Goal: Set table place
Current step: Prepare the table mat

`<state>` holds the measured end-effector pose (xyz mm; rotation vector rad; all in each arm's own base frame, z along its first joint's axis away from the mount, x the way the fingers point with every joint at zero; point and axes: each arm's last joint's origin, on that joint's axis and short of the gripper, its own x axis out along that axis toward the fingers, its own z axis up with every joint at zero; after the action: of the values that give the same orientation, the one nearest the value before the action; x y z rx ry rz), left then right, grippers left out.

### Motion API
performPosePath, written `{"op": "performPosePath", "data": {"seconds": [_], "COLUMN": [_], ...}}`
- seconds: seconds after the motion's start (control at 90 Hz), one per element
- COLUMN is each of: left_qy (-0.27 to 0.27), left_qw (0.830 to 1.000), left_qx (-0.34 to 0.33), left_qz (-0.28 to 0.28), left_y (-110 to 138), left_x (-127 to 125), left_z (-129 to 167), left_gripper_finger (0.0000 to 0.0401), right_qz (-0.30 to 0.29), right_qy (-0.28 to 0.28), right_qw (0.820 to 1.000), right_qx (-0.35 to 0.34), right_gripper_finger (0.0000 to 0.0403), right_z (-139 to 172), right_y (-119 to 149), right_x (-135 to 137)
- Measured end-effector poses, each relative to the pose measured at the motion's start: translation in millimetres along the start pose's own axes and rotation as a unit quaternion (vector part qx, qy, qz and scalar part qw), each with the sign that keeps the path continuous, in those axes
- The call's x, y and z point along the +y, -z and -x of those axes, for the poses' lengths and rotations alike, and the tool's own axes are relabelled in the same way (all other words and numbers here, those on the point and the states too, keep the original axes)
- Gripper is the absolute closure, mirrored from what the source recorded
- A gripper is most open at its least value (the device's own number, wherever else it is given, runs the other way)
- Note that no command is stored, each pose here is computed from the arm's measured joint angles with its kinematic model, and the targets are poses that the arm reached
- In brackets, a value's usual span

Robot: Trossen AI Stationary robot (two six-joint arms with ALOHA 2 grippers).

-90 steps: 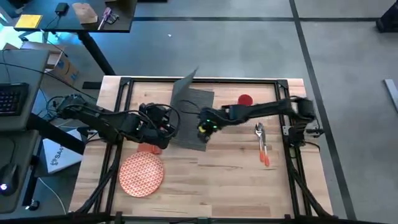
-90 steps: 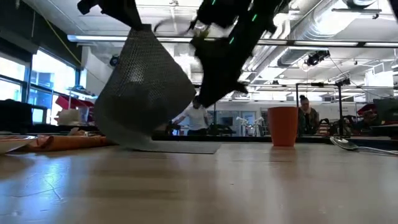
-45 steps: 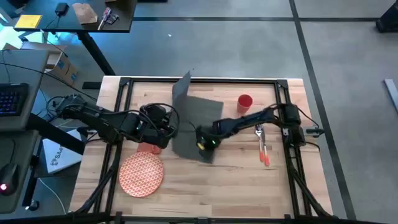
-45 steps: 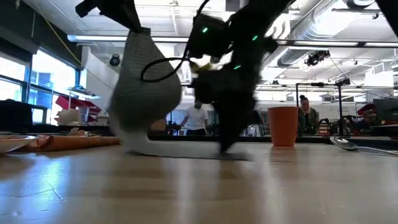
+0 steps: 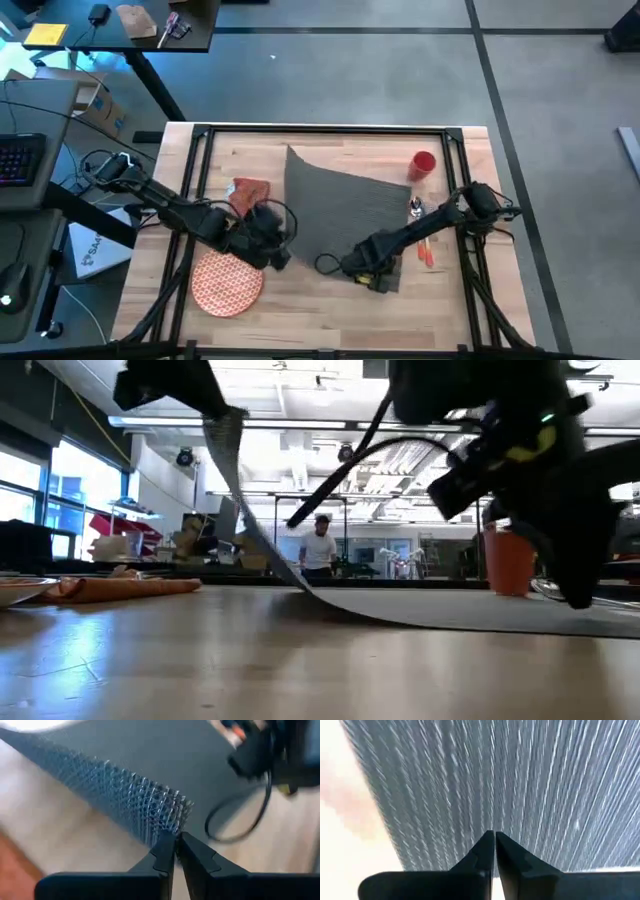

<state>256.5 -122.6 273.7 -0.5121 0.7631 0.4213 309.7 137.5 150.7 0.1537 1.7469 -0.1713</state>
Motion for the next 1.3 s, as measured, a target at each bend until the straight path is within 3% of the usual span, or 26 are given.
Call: {"op": "performPosePath", "data": {"seconds": [0.156, 0.311, 0.4, 0.511, 0.7, 0.956, 1.133, 1.3], "left_qy": [0.065, 0.13, 0.148, 0.136, 0.072, 0.015, 0.025, 0.016], "left_qw": [0.993, 0.971, 0.962, 0.961, 0.953, 0.921, 0.922, 0.923], "left_qx": [0.095, 0.201, 0.226, 0.24, 0.294, 0.383, 0.362, 0.331], "left_qz": [-0.001, -0.006, -0.027, -0.035, 0.005, 0.064, 0.132, 0.194], "left_y": [5.5, 11.3, 13.1, 15.0, 27.3, 84.8, 123.3, 145.3], "left_x": [-3.4, -7.0, -7.4, -4.3, 4.5, 15.1, 20.0, 28.2], "left_z": [5.7, 8.0, 9.0, 9.2, 12.9, 8.8, -1.7, -6.8], "left_gripper_finger": [0.0358, 0.0347, 0.0339, 0.0326, 0.0306, 0.0261, 0.0245, 0.0248], "right_qz": [0.004, 0.019, 0.005, -0.025, -0.055, -0.089, -0.095, -0.075], "right_qy": [-0.005, -0.014, -0.002, 0.0, -0.024, -0.056, -0.082, -0.109], "right_qw": [1.0, 0.998, 0.997, 0.995, 0.989, 0.98, 0.966, 0.966], "right_qx": [-0.018, -0.051, -0.074, -0.096, -0.132, -0.168, -0.224, -0.224], "right_gripper_finger": [0.0403, 0.0403, 0.0403, 0.0403, 0.0403, 0.0403, 0.0403, 0.0403], "right_z": [13.6, 35.0, 43.8, 46.4, 45.3, 50.7, 46.5, 22.6], "right_y": [11.0, 25.1, 30.2, 24.7, 4.8, -15.3, -41.7, -67.8], "right_x": [5.0, 7.4, 5.3, 0.7, -6.9, -24.0, -30.6, -33.9]}}
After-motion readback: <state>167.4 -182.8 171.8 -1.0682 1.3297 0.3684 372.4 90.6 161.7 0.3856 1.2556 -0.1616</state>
